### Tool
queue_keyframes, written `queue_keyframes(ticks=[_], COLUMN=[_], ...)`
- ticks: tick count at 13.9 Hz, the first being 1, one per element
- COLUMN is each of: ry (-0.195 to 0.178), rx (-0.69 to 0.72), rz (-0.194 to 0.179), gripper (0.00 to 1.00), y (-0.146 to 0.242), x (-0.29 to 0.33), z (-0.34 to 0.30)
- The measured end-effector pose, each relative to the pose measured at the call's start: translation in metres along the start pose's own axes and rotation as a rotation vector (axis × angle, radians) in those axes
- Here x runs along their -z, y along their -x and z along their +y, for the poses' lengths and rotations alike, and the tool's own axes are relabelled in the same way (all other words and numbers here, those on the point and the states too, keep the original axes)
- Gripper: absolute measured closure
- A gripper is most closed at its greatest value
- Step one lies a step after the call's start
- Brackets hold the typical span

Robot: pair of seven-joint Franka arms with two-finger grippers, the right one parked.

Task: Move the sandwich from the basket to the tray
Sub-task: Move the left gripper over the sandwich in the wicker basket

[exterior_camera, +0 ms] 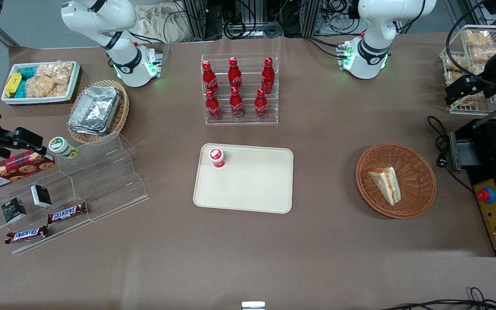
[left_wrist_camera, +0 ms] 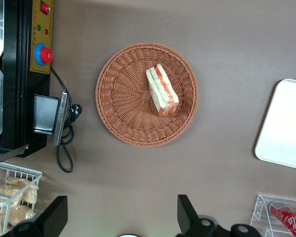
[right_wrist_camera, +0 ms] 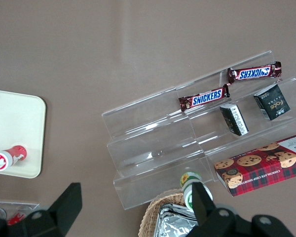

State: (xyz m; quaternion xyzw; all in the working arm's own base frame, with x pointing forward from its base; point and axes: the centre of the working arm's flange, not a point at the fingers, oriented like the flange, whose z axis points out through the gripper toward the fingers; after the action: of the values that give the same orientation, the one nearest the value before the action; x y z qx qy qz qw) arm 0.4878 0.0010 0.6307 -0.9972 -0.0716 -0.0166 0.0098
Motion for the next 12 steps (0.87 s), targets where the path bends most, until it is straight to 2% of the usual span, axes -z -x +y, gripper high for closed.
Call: queue_keyframes(ticks=[4,6,8,11,12], ry=[-0.001,-0.012,-0.031,-0.046,-0.048], rx=[-0.001,0.007,0.016,0.026,0.036], rz=[-0.004,-0.018,-0.052,-0.135,-0.144], gripper=[0.0,0.0,0.0,0.0,0.0], y=[-0.001,-0.004,-0.014,-0.041,-0.053], x=[-0.002,-0.008,-0.027,-0.083,-0.103], z=[0.0,-0.003,-0.004,0.0,0.002])
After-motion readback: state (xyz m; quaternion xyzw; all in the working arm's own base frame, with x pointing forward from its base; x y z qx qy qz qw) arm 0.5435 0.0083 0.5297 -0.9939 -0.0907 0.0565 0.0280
